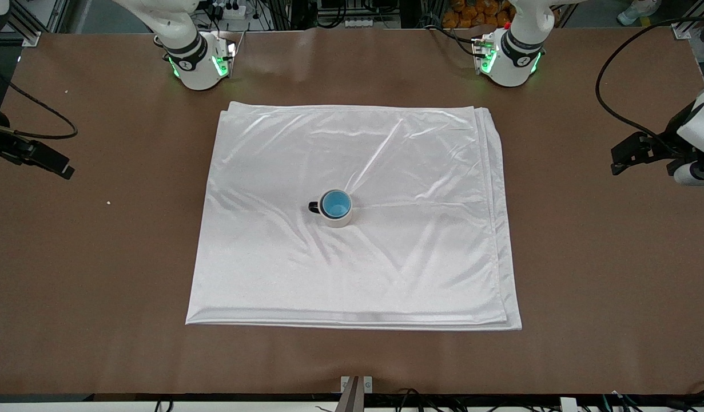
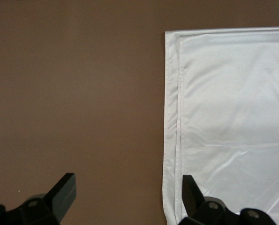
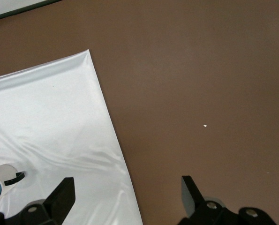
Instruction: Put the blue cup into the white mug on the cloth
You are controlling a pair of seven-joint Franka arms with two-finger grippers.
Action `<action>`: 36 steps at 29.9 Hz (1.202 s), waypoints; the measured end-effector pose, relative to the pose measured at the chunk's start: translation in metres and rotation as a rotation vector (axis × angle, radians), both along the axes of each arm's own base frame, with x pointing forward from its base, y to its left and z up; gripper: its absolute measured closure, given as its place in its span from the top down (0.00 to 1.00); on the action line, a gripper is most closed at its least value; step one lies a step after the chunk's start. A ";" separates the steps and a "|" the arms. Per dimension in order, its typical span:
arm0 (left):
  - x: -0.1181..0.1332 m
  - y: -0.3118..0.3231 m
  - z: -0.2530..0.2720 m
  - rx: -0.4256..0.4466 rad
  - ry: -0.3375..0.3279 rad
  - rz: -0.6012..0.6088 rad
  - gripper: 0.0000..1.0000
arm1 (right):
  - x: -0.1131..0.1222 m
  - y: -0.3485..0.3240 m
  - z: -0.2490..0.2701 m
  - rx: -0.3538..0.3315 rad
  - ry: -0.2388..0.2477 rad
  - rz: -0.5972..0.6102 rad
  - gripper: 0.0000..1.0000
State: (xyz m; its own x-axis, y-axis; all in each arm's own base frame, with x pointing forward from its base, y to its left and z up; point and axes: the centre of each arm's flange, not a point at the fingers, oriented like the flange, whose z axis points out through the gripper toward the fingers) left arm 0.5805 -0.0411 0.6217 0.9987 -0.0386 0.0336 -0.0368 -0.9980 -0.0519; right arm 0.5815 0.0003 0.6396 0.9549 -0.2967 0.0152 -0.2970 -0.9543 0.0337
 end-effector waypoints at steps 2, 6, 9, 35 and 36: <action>-0.002 -0.001 -0.001 0.000 0.014 0.018 1.00 | 0.000 -0.003 0.000 0.000 0.001 -0.006 1.00; -0.003 -0.003 -0.003 0.001 0.026 0.035 1.00 | 0.000 -0.010 0.000 -0.001 0.002 -0.017 1.00; -0.003 -0.003 -0.003 0.001 0.028 0.040 1.00 | 0.000 -0.014 -0.001 -0.001 0.002 -0.021 1.00; -0.010 0.009 0.009 0.002 0.011 0.063 1.00 | 0.000 -0.019 -0.001 0.025 0.008 0.118 1.00; -0.010 0.009 0.008 0.002 0.012 0.063 1.00 | 0.000 -0.019 -0.001 0.025 0.008 0.130 1.00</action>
